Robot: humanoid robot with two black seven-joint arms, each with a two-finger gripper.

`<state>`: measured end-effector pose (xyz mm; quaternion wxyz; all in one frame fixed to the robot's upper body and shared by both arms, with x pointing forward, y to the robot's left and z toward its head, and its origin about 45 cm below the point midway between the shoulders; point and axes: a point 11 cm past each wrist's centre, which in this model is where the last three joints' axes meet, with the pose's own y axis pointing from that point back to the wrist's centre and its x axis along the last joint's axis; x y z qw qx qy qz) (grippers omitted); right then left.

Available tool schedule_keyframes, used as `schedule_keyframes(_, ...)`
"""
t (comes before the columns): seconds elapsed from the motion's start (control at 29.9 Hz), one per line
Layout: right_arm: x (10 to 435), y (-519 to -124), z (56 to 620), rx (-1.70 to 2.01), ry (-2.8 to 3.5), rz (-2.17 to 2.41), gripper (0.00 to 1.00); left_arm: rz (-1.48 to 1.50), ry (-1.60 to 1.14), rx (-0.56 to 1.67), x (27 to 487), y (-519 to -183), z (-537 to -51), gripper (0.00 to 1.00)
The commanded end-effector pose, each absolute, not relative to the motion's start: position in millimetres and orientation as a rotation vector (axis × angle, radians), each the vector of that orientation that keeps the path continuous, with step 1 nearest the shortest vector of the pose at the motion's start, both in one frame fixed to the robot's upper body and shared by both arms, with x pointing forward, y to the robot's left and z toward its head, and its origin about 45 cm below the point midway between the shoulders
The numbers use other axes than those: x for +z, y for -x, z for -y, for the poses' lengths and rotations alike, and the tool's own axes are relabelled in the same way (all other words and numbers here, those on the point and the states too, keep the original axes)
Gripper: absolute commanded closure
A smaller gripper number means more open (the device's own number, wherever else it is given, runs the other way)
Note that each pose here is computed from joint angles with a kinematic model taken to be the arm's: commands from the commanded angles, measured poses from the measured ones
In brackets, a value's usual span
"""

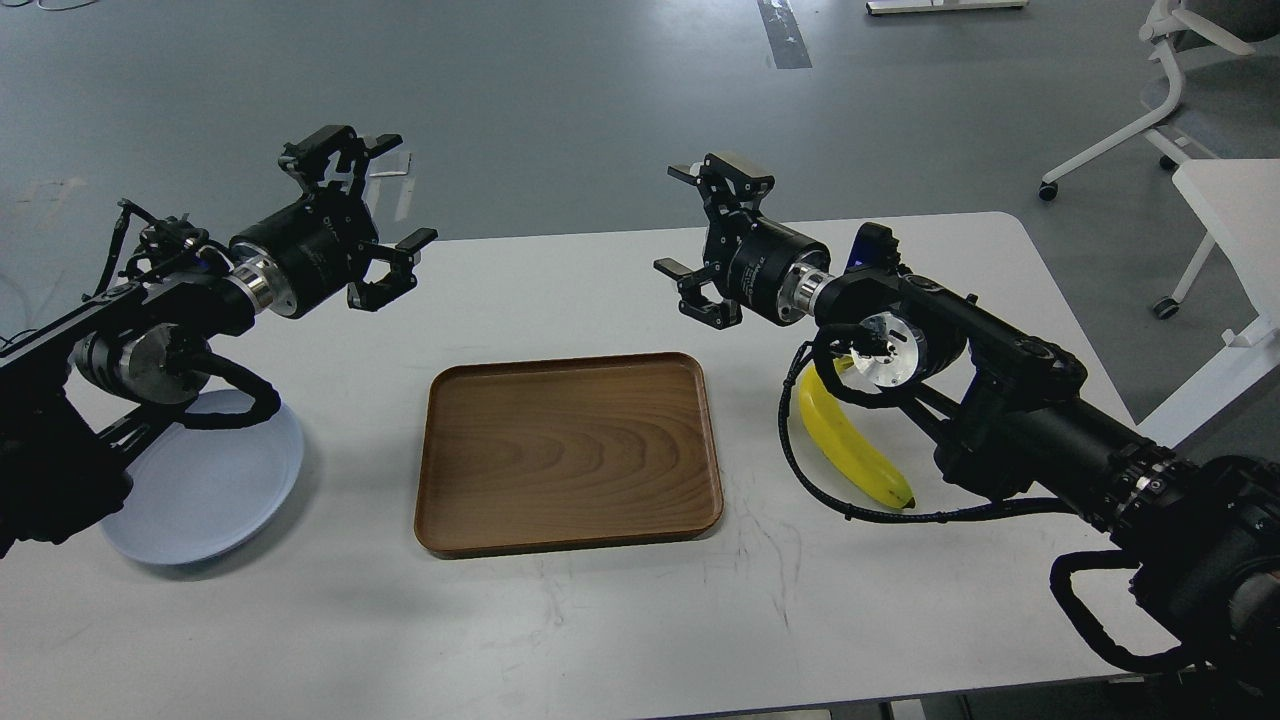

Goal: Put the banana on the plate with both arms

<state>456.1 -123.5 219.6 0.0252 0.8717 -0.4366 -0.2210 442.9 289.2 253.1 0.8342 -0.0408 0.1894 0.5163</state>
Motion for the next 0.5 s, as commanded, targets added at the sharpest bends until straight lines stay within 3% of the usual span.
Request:
schedule_keyframes(0.0,217.6,-457.0,123.9,-0.69,-2.681,1.354,0.0,-0.4,0.075,1.088,252.0,-441.9,-289.2,0.02)
schedule_keyframes(0.47,217.9,-457.3,116.5,-0.687,-2.702,1.381,0.0,-0.408,0.076,1.096,250.0,-442.6,-288.6,0.02)
